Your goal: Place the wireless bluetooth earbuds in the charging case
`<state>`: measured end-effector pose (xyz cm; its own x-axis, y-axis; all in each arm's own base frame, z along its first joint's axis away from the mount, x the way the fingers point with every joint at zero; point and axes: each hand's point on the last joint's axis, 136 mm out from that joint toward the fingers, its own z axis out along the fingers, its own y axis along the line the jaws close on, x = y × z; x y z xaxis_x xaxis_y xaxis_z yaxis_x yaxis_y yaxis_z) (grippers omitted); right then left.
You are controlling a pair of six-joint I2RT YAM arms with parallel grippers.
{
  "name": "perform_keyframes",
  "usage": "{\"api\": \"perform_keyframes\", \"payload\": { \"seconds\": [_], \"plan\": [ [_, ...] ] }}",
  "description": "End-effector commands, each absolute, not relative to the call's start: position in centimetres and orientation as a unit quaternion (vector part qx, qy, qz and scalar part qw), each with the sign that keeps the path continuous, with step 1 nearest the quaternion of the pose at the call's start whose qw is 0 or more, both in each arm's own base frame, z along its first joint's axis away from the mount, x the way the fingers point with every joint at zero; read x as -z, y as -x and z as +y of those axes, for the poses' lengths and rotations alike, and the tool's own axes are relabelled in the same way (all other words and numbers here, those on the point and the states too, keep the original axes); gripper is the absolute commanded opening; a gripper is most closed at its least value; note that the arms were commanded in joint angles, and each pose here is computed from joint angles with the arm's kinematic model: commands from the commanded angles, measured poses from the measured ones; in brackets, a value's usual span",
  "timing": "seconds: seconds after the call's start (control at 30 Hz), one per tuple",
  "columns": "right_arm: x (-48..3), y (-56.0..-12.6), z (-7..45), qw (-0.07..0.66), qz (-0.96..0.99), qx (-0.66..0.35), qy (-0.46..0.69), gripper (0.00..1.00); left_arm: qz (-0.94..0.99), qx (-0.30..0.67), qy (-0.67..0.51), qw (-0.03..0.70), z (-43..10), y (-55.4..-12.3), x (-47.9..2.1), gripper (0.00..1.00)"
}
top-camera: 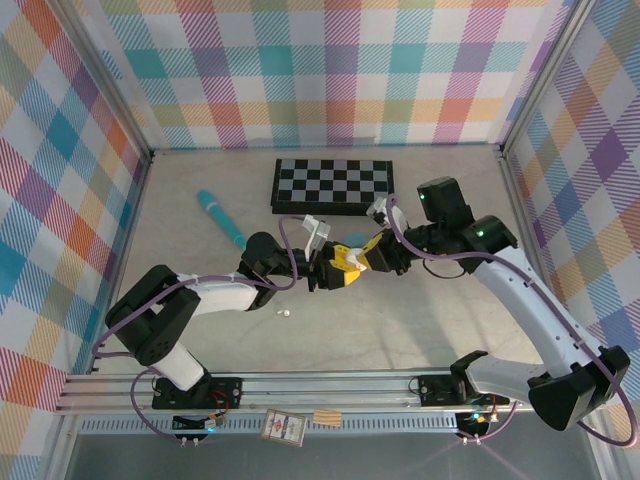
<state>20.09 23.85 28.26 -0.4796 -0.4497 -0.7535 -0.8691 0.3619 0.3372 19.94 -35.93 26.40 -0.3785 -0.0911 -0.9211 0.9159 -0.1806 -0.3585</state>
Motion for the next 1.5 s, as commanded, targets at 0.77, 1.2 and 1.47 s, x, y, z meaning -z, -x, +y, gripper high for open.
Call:
{"api": "perform_keyframes", "payload": {
  "seconds": [0.77,1.2,1.47],
  "plan": [
    [-29.3,-24.3,22.3,0.354,0.815,-0.287,0.358,0.45,0.466,0.637,-0.439,0.429,-35.0,-18.9,-27.6,0.07],
    [-31.8,-27.7,19.1,0.420,0.817,-0.354,0.174,0.63,0.456,0.540,-0.463,0.536,-33.6,-20.0,-24.8,0.03],
    [-20.0,-30.4,10.9,0.281,0.906,-0.270,-0.166,0.63,0.473,0.473,-0.472,0.574,-32.8,-21.2,-23.3,0.01]
  ]
}}
